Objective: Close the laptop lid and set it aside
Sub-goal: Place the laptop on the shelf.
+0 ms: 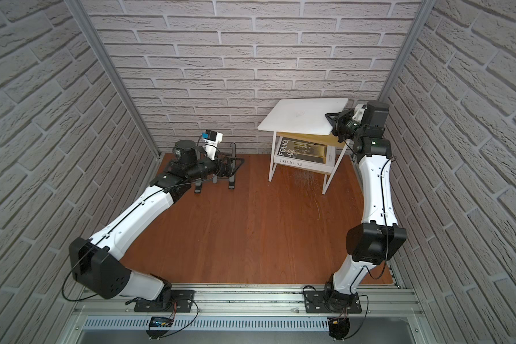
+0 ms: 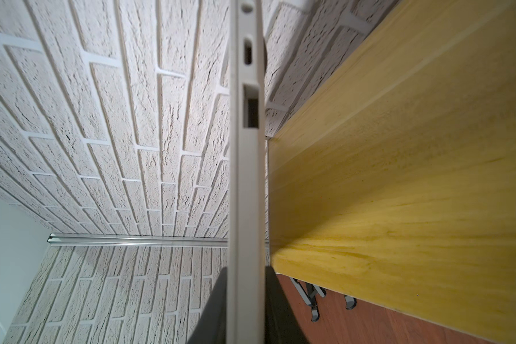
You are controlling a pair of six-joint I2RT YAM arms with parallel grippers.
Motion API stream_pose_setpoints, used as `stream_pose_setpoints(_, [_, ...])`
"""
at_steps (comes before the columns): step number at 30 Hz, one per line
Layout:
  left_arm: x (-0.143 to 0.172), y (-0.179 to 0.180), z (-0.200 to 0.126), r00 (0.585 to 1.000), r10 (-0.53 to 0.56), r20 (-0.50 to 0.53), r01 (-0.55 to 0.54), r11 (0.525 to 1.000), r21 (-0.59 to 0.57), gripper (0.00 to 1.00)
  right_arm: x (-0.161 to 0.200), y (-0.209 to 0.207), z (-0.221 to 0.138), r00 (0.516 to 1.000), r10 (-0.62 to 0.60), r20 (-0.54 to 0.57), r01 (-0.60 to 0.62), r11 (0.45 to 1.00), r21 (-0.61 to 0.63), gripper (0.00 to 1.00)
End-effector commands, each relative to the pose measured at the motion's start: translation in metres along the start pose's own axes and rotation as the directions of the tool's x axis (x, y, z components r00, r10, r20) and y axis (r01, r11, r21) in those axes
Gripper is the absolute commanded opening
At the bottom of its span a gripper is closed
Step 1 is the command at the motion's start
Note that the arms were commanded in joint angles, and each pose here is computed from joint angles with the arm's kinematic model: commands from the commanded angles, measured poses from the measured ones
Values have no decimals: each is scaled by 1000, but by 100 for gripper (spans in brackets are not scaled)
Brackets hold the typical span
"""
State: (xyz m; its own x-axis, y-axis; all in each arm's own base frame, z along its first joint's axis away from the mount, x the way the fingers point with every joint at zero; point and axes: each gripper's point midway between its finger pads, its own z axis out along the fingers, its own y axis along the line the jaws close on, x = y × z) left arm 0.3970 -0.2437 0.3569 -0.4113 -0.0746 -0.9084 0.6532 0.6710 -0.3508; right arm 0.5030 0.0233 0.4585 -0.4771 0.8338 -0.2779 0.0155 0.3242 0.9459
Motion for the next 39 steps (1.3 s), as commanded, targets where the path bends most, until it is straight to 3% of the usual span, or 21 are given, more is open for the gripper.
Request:
stream_pose_setpoints(1, [-4,-3,1,999,26,33,-27,1000,11,98,-18,68,-30,981,-170,97,186,966,-180,3])
stream_pose_setpoints(12, [6,4,6,1000,19,12,-19,1000,-1,98,-37,23,-21,984,-171,48,175,980,-95,4])
stream_pose_setpoints(15, [8,5,7,1000,17,6,-17,1000,-1,98,-43,13,-19,986,-164,33,166,983,-81,8])
stream_pose_setpoints(18, [11,7,9,1000,14,-1,-14,1000,-7,98,-44,6,-17,984,-178,5,178,982,-66,21])
stream_pose_setpoints(24, [16,10,14,1000,7,-13,-7,1000,-2,99,-52,-15,-14,984,-178,-20,177,984,-29,30])
stream_pose_setpoints(39, [23,14,19,1000,4,-28,-4,1000,-5,98,-70,-29,-13,982,-190,-16,189,982,-15,36])
